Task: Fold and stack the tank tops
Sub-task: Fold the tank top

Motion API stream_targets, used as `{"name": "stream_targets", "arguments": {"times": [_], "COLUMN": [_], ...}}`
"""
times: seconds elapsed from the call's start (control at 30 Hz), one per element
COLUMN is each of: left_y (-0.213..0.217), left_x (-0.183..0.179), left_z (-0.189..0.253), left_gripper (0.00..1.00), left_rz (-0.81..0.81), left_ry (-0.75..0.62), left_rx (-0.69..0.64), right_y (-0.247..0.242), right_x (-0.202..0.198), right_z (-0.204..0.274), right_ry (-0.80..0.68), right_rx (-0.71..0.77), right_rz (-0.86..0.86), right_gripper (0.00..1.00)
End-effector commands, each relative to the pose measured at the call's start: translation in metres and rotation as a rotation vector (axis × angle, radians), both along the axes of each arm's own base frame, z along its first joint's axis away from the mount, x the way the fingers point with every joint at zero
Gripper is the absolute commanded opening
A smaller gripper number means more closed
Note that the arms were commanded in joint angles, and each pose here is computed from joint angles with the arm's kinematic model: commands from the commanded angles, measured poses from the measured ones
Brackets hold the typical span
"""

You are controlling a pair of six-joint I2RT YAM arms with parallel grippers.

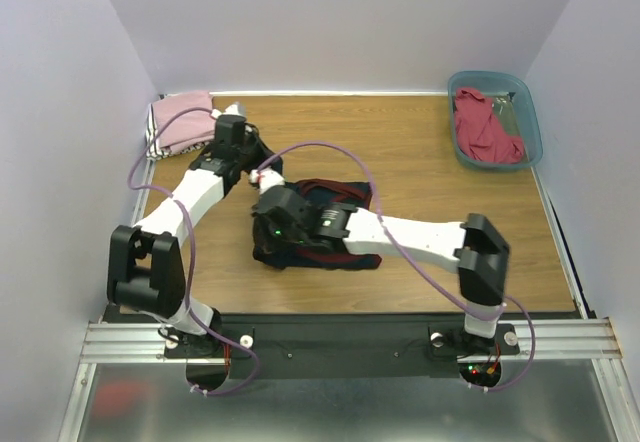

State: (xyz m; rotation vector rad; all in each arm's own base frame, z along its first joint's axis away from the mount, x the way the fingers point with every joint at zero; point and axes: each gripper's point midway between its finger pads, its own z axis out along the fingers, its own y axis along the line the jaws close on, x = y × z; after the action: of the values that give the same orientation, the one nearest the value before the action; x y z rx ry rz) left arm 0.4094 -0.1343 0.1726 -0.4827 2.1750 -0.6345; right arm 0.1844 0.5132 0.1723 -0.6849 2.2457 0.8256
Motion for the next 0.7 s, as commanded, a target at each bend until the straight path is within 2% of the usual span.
{"name": "stream_targets", "arguments": {"times": [0.0,0.1,0.13,0.17,0.4,0.43,0.47,0.6,0.67], "left_y": [-0.039,-0.069,-0.077,-0.094,-0.168,-0.185,-0.196,-0.243,-0.261], "left_x": [0.031,0.033,0.036,0.034,0.037,0.033,0.035,0.03,0.026], "left_z": [0.054,0.064,0.058,0.068,0.06,0.047,0.054,0.031,0.033], "left_gripper": [0.0,0.0,0.0,0.0,0.0,0.0,0.0,0.0,0.0], "left_rz": [-0.021,-0.07,-0.073,-0.103,-0.2,-0.226,-0.238,-0.298,-0.321], "left_ry": [-0.17,-0.184,-0.17,-0.187,-0.164,-0.141,-0.153,-0.112,-0.114], "left_rx": [-0.076,-0.098,-0.097,-0.108,-0.13,-0.124,-0.135,-0.13,-0.14], "right_y": [-0.02,-0.048,-0.059,-0.072,-0.137,-0.149,-0.157,-0.197,-0.213], "right_x": [-0.016,-0.01,-0.009,-0.005,-0.001,-0.003,-0.003,-0.008,-0.009], "right_z": [0.073,0.061,0.077,0.062,0.061,0.042,0.041,0.029,0.01], "right_ry": [0.051,0.061,0.052,0.064,0.062,0.08,0.083,0.089,0.102], "right_rx": [0.241,0.237,0.278,0.253,0.297,0.269,0.275,0.308,0.281], "right_rz": [0.012,-0.039,-0.059,-0.087,-0.234,-0.267,-0.287,-0.382,-0.432], "right_gripper": [0.0,0.0,0.0,0.0,0.0,0.0,0.0,0.0,0.01]}}
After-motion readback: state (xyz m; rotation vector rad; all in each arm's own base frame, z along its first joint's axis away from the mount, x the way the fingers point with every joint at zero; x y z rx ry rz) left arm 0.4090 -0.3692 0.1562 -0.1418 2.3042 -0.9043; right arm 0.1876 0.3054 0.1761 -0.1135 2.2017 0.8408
